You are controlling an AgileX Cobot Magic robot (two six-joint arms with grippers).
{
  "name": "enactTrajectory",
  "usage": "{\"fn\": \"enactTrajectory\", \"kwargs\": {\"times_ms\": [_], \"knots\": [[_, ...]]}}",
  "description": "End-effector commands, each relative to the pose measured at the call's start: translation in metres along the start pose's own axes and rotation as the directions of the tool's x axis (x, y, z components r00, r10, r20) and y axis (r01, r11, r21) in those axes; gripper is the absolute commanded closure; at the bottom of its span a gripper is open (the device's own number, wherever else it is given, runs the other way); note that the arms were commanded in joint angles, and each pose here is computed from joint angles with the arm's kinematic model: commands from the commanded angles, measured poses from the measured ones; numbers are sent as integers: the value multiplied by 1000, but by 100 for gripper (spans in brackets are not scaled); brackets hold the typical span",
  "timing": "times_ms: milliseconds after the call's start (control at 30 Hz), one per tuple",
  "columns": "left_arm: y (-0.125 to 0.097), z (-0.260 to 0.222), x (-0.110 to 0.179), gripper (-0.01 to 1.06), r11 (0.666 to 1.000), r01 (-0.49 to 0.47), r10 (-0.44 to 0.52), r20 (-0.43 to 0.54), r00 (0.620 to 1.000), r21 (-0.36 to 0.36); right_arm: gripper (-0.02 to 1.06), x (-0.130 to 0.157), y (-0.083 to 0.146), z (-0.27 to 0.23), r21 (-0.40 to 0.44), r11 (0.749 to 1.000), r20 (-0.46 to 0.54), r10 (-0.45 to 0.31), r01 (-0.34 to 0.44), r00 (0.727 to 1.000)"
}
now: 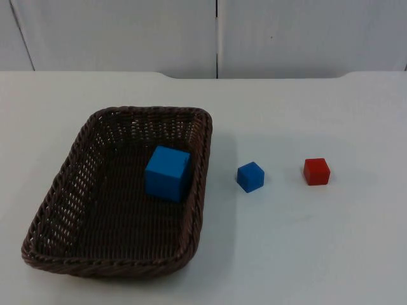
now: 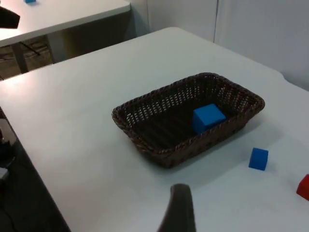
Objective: Pick up the basket with the left hand and place the largest block into the basket with the right hand.
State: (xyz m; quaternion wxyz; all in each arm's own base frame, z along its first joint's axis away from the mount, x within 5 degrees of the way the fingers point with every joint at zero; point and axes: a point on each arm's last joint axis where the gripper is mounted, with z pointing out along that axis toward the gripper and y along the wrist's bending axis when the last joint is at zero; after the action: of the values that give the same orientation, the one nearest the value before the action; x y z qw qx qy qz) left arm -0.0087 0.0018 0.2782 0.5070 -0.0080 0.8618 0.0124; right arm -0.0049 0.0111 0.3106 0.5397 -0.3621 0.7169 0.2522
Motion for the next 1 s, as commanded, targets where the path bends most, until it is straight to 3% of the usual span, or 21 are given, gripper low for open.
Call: {"fn": "enactTrajectory", "kwargs": {"times_ms": [0, 100, 300, 533, 800, 967], "knots": [[-1, 1, -1, 19, 1000, 26, -27, 19, 999, 14, 41, 5, 0, -7, 9, 1000, 19, -8, 8, 1000], [-4, 4, 1, 19, 999, 25, -25, 9, 1000, 47, 41, 8, 0, -11, 22, 1000, 20, -15, 15, 1000], [-6, 5, 2, 19, 998, 8, -9, 12, 1000, 64, 41, 18, -5, -12, 80, 996, -80, 40, -33, 996], [-6, 5, 2, 19, 998, 8, -9, 12, 1000, 64, 41, 19, -5, -12, 80, 996, -97, 40, -32, 994], [-6, 5, 2, 19, 998, 8, -9, 12, 1000, 64, 41, 30, -4, -13, 74, 996, -208, 61, -46, 976], [-6, 5, 2, 19, 998, 8, -9, 12, 1000, 64, 41, 33, -5, -3, 81, 995, -177, 74, -60, 981]]}}
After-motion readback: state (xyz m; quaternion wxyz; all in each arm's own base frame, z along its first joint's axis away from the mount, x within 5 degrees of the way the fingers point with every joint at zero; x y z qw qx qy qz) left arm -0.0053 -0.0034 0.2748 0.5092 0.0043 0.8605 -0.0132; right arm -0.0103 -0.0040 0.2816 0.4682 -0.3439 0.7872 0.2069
